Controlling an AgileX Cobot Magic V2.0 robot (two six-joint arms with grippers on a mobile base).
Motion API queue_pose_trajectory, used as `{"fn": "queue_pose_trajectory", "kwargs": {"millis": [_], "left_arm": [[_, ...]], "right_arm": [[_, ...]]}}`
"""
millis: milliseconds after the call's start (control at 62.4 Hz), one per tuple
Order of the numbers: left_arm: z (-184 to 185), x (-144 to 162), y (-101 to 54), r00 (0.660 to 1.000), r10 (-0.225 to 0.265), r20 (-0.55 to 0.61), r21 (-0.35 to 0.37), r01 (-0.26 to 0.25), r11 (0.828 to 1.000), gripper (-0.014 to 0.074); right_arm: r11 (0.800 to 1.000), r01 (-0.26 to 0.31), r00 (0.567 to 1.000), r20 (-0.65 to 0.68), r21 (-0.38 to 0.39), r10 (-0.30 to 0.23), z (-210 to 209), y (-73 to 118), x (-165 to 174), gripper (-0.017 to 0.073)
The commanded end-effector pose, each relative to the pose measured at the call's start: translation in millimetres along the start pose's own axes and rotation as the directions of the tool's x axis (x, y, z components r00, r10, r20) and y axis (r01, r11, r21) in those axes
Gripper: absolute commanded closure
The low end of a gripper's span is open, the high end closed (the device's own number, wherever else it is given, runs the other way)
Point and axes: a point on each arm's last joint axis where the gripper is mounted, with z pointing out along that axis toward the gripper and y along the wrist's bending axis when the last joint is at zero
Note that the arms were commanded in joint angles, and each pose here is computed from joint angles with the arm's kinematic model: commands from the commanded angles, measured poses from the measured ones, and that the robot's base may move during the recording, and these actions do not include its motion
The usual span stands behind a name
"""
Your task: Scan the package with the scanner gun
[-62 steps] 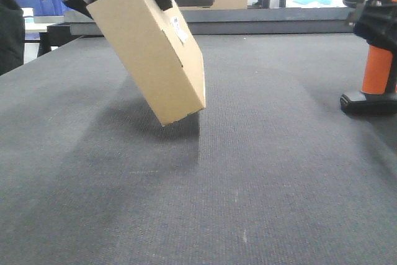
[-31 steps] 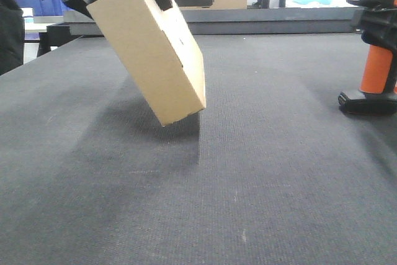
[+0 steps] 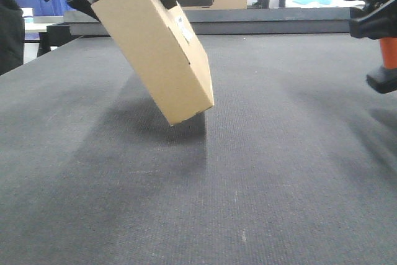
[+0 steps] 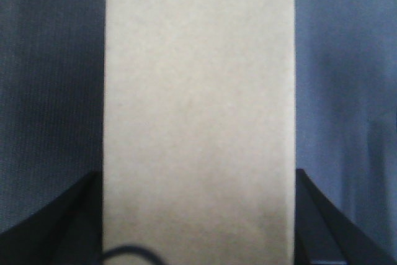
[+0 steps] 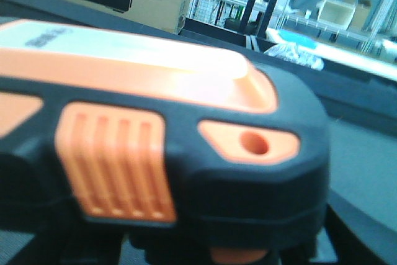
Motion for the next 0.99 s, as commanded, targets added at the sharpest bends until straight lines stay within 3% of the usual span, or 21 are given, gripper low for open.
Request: {"fn": "queue_pose_trajectory", "kwargs": {"millis": [0,160,256,288,336,432,977], "left_arm": [[-5.8,0.1,-3.2,1.0,-0.006,0.013,0.02,0.006,1.0,0.0704],[-5.7,0.6,-3.0,1.0,-0.006,0.008,0.018,0.006,1.0,0.0704],[-5.7,0.8,-2.9,1.0,-0.006,0.006,0.017,0.006,1.0,0.0704],[-5.7,0.9,-2.8,1.0,-0.006,0.005,0.016,0.006,1.0,0.0704],[-5.7,0.9,-2.8,1.0,-0.006,0.005,0.016,0.006,1.0,0.0704],[-5.7,1.2,-2.6,1.0,-0.006,0.002,0.014,0.006,1.0,0.0704],[-5.7,1.2,-2.6,1.0,-0.006,0.002,0.014,0.006,1.0,0.0704]], "right_arm": [[0.999,0.033,0.997,0.071,0.025,-0.035,-1.2,-3.4,-10.4,0.0721],[1.0,0.014,0.997,0.074,0.025,-0.016,-1.2,-3.5,-10.7,0.0721],[0.988,-0.15,0.986,0.076,0.019,0.148,-1.2,-4.1,-10.4,0.0721],[0.972,-0.233,0.97,0.075,0.025,0.231,-1.2,-5.1,-10.0,0.0721],[0.948,-0.316,0.947,0.072,0.033,0.313,-0.8,-6.0,-8.4,0.0721],[0.915,-0.402,0.914,0.067,0.04,0.399,0.9,-5.6,-3.7,0.0721],[0.924,-0.383,0.923,0.042,0.017,0.382,6.3,1.4,9.0,0.0721]]}}
